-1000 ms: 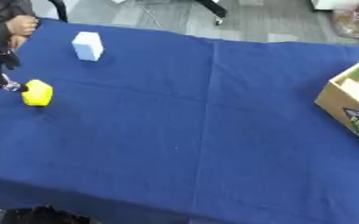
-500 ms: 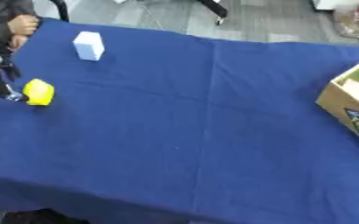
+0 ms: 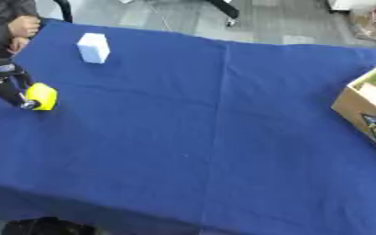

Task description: Pick up the objects with one hand, pass them to the other hand, and then place them into the box on the other side of the table.

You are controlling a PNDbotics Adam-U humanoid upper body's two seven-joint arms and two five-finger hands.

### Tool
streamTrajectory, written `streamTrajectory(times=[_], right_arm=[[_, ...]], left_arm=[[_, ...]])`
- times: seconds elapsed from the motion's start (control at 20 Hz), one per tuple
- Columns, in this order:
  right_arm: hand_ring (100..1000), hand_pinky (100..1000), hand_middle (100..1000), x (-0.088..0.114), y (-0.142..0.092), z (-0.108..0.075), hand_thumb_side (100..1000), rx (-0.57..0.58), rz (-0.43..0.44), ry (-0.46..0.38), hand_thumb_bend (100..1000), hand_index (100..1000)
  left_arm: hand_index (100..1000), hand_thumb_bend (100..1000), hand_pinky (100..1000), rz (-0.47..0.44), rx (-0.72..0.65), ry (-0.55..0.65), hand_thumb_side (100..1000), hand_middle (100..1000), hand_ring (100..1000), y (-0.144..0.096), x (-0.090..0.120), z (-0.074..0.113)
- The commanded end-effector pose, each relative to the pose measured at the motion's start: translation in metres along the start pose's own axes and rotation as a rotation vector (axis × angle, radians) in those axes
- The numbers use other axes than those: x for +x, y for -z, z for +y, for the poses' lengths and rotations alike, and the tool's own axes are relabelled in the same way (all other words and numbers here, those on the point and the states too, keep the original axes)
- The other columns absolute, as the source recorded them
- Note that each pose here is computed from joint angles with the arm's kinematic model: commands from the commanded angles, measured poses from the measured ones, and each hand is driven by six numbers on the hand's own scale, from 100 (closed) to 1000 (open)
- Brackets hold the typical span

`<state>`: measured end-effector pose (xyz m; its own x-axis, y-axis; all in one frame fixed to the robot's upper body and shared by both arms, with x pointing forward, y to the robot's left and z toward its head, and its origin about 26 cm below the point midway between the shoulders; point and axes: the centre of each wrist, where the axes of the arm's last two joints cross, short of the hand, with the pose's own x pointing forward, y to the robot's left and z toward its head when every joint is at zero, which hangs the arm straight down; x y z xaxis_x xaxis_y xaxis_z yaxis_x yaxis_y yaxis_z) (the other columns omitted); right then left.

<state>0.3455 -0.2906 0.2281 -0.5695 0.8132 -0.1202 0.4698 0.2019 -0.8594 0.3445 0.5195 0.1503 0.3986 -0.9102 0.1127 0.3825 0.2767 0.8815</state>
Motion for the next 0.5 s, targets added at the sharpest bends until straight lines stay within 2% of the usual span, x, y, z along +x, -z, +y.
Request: streamTrajectory(times=[0.05, 0.1, 0.2, 0.35, 0.5], right_arm=[[927, 918, 991, -0.0024, 0.0027, -0.0076, 100, -0.011, -0.005, -0.019, 100, 1000], [927, 918, 991, -0.0024, 0.0027, -0.0074, 100, -0.011, -0.005, -0.019, 100, 1000], [927, 918, 991, -0.0025, 0.0024, -0.007, 100, -0.01, -0.004, -0.017, 100, 1000], [927, 918, 991, -0.0027, 0.002, -0.0065, 100, -0.008, -0.004, -0.015, 100, 1000], [927, 918, 991, -0.0027, 0.0019, -0.0068, 100, -0.007, -0.004, -0.015, 100, 1000]], left_arm=[[671, 205, 616, 0.002, 0.082, -0.001, 212, 560, 550, -0.0054, -0.0046, 0.0133], [626, 142, 592, -0.002, 0.092, -0.006, 207, 524, 521, -0.0052, -0.0046, 0.0124], [581, 100, 566, -0.014, 0.114, -0.021, 205, 492, 494, -0.005, -0.0043, 0.011], [553, 100, 545, -0.045, 0.152, -0.057, 201, 472, 474, -0.0061, -0.0023, 0.0105], [541, 158, 535, -0.099, 0.225, -0.107, 184, 462, 462, -0.0103, 0.005, 0.014]])
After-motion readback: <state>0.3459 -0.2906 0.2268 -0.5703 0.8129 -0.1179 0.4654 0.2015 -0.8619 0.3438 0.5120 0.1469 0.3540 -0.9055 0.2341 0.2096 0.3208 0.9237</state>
